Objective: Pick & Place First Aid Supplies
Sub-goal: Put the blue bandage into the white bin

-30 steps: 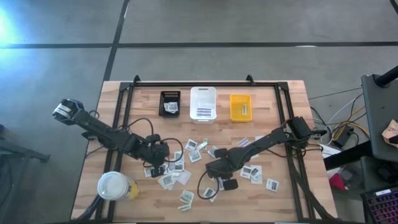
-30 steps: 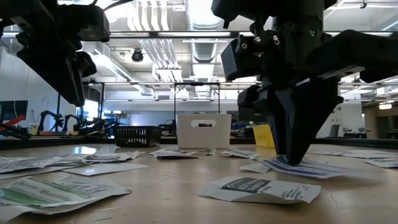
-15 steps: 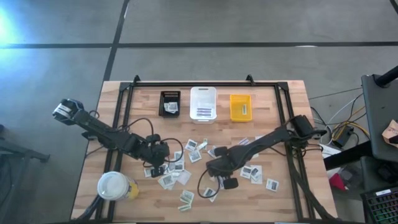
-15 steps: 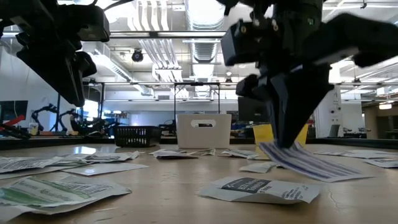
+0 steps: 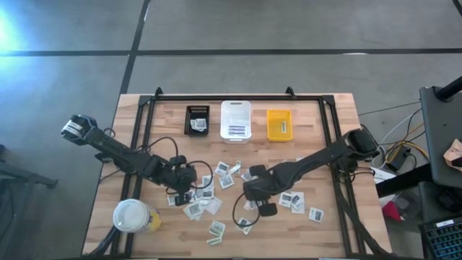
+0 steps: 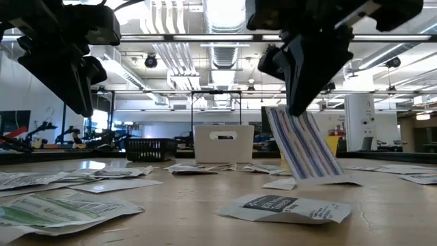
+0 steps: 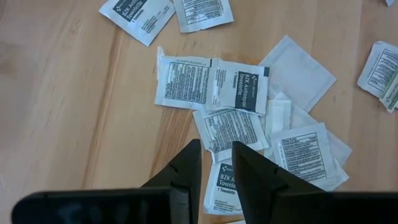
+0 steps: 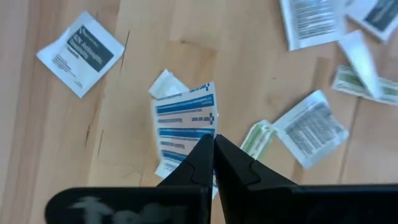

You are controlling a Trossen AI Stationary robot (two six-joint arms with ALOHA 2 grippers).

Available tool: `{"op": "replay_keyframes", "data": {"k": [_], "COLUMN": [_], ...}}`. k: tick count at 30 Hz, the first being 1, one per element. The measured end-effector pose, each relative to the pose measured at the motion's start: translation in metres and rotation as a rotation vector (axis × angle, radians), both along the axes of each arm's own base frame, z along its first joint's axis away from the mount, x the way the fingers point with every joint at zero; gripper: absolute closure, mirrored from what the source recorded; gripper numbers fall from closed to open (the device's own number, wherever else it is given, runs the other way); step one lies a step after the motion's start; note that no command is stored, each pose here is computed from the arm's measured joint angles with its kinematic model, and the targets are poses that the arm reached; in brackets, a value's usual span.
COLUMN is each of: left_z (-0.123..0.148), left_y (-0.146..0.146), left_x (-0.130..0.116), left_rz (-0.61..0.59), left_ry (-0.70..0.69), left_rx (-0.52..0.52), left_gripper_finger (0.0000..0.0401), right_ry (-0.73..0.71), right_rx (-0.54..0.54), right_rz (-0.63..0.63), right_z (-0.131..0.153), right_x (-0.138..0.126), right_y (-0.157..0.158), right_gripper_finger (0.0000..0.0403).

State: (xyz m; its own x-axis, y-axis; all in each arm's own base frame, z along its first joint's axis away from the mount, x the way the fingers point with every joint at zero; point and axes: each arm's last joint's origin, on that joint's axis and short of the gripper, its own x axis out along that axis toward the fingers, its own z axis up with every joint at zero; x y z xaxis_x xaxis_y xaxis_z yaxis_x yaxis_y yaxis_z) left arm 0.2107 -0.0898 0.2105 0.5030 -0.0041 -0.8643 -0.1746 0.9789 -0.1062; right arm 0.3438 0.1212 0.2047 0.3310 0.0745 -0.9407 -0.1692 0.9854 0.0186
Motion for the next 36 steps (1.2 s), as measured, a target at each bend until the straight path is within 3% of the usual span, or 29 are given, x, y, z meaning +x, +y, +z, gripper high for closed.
{"op": "replay_keyframes", "data": {"k": [10,15,24,36], "left_z": [0.0,0.001,0.001,0.001], "left_y": [0.0,0.001,0.002,0.004], "left_x": [0.0,0.001,0.002,0.002], "left_rz": [0.027,0.045,0.045,0.039], "left_ry": [-0.003,-0.026,-0.043,-0.058], "left_rx": [-0.017,0.021,0.067,0.121], "left_gripper_finger": [0.0318,0.0318,0.0318,0.0318], "right_ry": [-0.15,-0.249,-0.404,-0.521], "right_rx": [-0.115,-0.187,-0.363,-0.449], "right_rz": [-0.071,-0.133,-0.362,-0.575], "right_z": [0.041,0.068,0.108,0.125], "right_x": [-0.013,-0.021,-0.031,-0.029], "right_y": [-0.013,-0.032,-0.097,-0.185], "right_gripper_finger": [0.0394,0.0394,0.0394,0.0394]}}
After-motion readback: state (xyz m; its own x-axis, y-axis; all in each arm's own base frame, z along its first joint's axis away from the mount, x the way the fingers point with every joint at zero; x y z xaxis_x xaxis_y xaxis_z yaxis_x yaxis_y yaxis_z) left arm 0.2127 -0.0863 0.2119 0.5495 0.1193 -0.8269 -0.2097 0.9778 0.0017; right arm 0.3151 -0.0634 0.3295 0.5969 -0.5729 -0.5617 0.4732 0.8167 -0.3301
